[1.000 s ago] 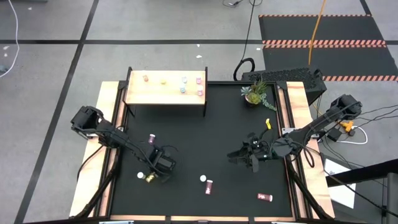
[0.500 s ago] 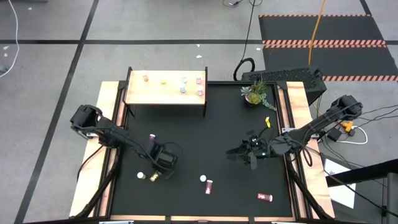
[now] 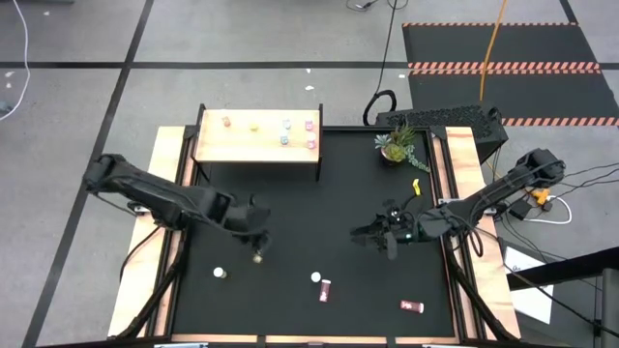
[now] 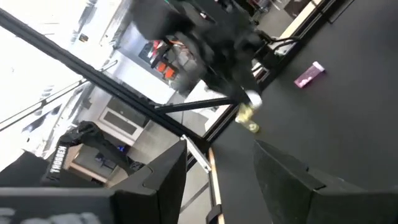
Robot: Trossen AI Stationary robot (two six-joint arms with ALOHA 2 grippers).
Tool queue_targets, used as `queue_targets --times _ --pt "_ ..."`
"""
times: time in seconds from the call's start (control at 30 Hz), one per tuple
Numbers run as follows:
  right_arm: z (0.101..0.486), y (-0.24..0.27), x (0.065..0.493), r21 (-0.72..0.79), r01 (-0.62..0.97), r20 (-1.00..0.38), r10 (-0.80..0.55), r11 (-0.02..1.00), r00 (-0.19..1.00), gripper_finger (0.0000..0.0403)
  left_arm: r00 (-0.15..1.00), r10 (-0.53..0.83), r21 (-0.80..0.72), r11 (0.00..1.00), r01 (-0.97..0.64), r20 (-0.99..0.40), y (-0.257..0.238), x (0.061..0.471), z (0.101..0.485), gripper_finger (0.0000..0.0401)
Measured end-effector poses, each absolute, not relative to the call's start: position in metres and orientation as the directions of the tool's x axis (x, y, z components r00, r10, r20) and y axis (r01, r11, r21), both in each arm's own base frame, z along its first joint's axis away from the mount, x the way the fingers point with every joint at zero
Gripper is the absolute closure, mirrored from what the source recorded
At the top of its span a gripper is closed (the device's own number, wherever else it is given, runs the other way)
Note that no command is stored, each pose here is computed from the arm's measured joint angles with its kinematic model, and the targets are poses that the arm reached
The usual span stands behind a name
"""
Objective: Pick and place medicine bottles onto shelf by color
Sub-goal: Put the right yellow pill bottle on the shelf aligned with the other yellow pill bottle
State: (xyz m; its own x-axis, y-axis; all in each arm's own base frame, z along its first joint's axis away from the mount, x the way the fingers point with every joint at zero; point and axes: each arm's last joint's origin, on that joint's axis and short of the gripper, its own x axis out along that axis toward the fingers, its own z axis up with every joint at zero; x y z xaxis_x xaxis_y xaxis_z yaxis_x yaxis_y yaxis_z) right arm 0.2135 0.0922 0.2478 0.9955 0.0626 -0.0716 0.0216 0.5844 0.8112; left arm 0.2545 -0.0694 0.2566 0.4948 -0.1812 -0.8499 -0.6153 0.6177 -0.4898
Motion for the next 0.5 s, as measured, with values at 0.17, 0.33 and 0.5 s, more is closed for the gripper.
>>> queue_targets --times 0.17,0.33,0.5 --pt "0.251 0.085 0.214 0.818 0.025 -0.054 0.034 0.575 0.998 0.0227 0.687 0.037 -0.479 0.690 -0.543 -0.726 -0.042 0.240 0.304 0.0284" --pt "0.257 0.079 0.212 0.815 0.019 -0.033 0.014 0.579 0.999 0.0227 0.720 0.424 -0.289 0.713 -0.639 -0.549 -0.011 0.210 0.336 0.0278" --pt "0.264 0.073 0.209 0.802 0.006 -0.001 -0.009 0.597 1.000 0.0227 0.650 0.648 -0.065 0.686 -0.724 -0.398 0.013 0.193 0.341 0.0276"
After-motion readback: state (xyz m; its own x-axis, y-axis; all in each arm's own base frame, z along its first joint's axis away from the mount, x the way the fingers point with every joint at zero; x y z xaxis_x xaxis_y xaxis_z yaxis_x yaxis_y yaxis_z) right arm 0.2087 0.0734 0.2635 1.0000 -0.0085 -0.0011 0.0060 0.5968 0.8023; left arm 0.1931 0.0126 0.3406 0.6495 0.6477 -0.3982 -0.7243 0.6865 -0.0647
